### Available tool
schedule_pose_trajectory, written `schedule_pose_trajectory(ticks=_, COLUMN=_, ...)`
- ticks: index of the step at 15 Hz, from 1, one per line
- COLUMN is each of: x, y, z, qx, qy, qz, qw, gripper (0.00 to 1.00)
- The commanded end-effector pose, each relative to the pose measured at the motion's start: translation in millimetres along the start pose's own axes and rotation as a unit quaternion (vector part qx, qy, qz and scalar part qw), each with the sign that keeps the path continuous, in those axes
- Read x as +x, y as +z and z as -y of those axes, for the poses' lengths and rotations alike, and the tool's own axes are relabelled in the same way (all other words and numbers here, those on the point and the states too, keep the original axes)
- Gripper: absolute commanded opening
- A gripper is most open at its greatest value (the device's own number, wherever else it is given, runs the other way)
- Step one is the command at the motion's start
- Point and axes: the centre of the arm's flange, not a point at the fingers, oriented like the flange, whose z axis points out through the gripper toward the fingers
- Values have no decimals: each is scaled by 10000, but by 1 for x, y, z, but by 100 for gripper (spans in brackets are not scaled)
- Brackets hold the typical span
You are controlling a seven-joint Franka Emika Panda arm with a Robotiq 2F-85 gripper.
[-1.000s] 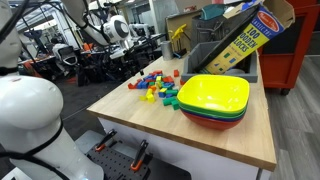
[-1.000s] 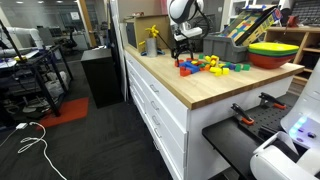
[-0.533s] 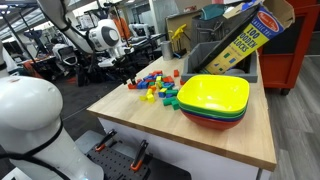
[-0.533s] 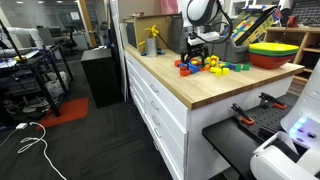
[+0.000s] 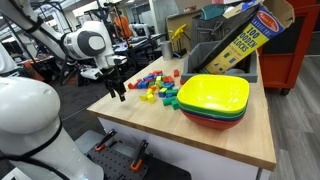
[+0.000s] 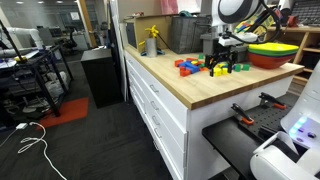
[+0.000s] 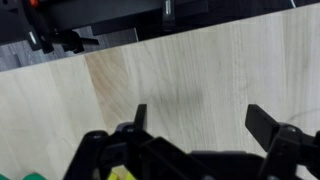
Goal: Move the green block to the right
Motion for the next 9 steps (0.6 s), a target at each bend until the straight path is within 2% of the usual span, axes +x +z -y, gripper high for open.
schedule_pose_trajectory(ticks=1, x=-58, y=-27, z=-47, qx=21, qy=-200, qz=-70, qw=9998, gripper=100)
schedule_pose_trajectory(ticks=4, x=-57, y=-62, z=-59, qx=-86, qy=-403, qz=126, qw=9991, gripper=100)
schedule_pose_trajectory(ticks=9, x=-100, y=-116, z=-71, qx=-104, qy=-708, qz=509, qw=9961, gripper=100)
